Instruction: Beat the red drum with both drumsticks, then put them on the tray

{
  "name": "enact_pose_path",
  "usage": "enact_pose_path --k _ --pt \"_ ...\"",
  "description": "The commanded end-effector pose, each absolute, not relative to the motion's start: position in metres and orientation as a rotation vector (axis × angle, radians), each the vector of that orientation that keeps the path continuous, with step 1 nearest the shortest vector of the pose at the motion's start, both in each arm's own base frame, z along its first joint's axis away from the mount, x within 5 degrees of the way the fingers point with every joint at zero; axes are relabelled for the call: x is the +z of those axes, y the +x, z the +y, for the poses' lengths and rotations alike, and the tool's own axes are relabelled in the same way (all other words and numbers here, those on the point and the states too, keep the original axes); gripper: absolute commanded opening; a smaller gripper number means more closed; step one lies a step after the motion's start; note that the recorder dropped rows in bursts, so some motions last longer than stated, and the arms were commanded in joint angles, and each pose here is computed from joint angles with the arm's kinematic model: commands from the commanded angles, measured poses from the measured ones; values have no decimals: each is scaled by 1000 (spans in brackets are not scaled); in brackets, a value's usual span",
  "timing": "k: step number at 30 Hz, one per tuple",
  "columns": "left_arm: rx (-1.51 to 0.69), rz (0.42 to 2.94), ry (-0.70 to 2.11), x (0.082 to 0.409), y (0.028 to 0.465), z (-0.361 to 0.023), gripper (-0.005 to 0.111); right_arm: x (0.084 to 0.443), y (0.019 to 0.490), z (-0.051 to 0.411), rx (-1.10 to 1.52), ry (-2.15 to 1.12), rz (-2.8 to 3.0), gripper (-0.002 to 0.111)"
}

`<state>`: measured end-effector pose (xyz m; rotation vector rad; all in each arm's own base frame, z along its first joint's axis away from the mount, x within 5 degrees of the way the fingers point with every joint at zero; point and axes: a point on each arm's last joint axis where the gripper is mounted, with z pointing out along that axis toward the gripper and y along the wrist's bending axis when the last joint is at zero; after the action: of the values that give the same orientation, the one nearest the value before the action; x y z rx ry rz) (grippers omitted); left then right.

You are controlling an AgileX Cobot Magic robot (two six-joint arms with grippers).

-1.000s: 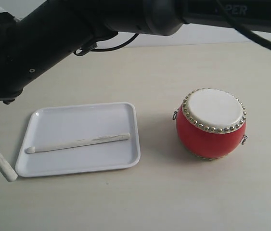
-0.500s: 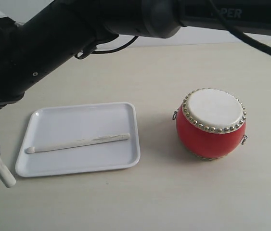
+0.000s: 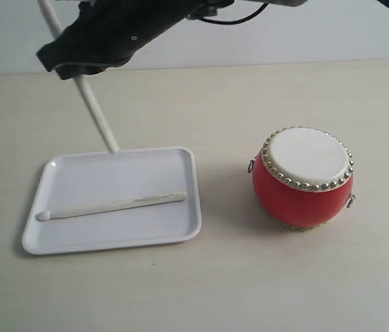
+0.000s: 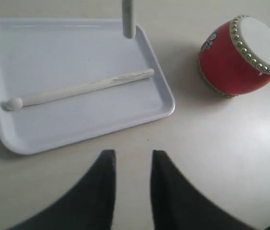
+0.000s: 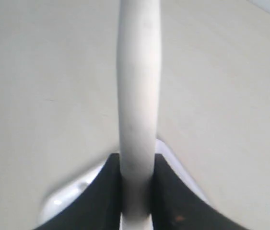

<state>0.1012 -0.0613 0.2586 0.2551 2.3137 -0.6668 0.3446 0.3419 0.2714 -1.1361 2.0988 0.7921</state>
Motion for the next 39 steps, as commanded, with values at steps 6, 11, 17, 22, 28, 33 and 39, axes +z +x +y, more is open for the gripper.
enact_pose_path --k 6,11,17,22,28,33,39 --pt "-415 2139 249 306 81 -38 0 257 358 335 255 -1460 2179 0" --pt "-349 2049 145 313 61 -24 0 244 345 351 76 -1664 2069 0" --pt "-323 1957 134 318 47 -17 0 238 320 376 85 -1787 1978 0" --pt "-315 1865 132 325 43 -15 0 235 296 383 81 -1829 2089 0" --pt "-308 1835 133 327 43 -14 0 224 282 390 57 -1938 2094 0" --pt "-308 1839 133 327 43 -14 0 206 280 399 104 -2023 2030 0" --pt "-306 1837 178 327 43 -14 0 193 288 394 54 -2207 1870 0"
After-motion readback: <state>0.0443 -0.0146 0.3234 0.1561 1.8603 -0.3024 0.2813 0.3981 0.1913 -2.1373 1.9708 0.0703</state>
